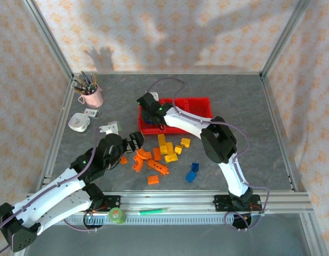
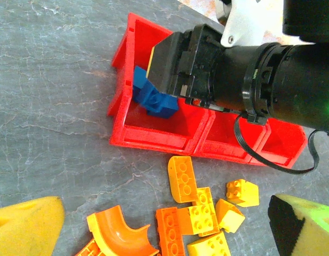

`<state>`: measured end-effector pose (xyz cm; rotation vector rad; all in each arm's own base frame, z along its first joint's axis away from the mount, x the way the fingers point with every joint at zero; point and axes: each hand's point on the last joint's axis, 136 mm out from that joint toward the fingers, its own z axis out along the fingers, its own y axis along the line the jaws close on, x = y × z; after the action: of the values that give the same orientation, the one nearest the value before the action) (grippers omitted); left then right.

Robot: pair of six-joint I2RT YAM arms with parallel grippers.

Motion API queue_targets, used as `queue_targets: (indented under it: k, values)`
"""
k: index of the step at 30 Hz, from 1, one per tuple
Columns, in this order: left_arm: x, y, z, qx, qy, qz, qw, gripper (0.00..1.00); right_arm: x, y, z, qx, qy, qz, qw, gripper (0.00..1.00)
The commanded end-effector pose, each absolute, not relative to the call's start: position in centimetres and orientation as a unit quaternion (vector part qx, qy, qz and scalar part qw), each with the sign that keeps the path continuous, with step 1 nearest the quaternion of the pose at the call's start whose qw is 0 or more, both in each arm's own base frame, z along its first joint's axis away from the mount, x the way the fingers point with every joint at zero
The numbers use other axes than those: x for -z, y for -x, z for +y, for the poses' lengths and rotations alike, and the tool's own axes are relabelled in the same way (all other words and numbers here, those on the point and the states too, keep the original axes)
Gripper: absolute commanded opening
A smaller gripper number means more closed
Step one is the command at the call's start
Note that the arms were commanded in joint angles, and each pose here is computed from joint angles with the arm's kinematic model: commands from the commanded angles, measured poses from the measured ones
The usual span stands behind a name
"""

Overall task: Sort the legos into containers by color
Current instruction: Place the lego in the container, then pick up the lego from the bottom-center of the table.

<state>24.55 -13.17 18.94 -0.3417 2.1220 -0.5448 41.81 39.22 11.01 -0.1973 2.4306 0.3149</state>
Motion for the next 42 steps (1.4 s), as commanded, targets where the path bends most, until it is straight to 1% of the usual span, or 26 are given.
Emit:
queue_targets:
  k: [1, 3, 8, 14, 21, 28, 33, 37, 40, 42]
  values:
    - [-20.0, -24.7, -13.0, 0.227, 0.144, 0.851, 0.451, 0.99, -14.2, -41.9, 39.7, -0.14, 0.082, 0.921, 0.354, 0.49]
    - [-20.0, -24.7, -13.2, 0.23, 0.141, 0.851, 0.451, 0.99, -15.2, -41.4, 39.4, -0.151, 0.081, 0.917, 0.359, 0.52]
    - [-20.6, -24.7, -14.1, 0.254, 0.133, 0.848, 0.447, 0.99, -18.2, -38.8, 37.7, -0.186, 0.075, 0.912, 0.358, 0.54]
    - [-20.3, -24.4, -15.2, 0.272, 0.114, 0.853, 0.431, 0.99, -18.5, -35.4, 33.0, -0.173, 0.046, 0.918, 0.353, 0.61]
    - [-19.6, -24.0, -17.9, 0.305, 0.08, 0.855, 0.411, 0.99, -16.6, -31.4, 26.9, -0.122, 0.004, 0.936, 0.331, 0.7]
    - [-19.0, -23.6, -21.4, 0.329, 0.046, 0.853, 0.404, 0.99, -12.9, -27.2, 21.6, -0.066, -0.037, 0.954, 0.291, 0.78]
    - [-18.4, -22.9, -23.5, 0.342, 0.027, 0.854, 0.391, 0.99, -10.7, -23.9, 19.5, -0.041, -0.057, 0.962, 0.264, 0.84]
    - [-17.7, -21.9, -24.7, 0.366, 0.01, 0.849, 0.382, 0.99, -8.9, -21.4, 18.7, -0.042, -0.065, 0.966, 0.245, 0.87]
    - [-17.1, -21.5, -25.0, 0.371, 0.011, 0.85, 0.373, 0.99, -7.4, -19.7, 18.1, -0.05, -0.077, 0.971, 0.221, 0.9]
    - [-16.9, -21.3, -25.1, 0.368, 0.009, 0.852, 0.373, 0.99, -6.9, -18.9, 17.2, -0.043, -0.093, 0.97, 0.219, 0.9]
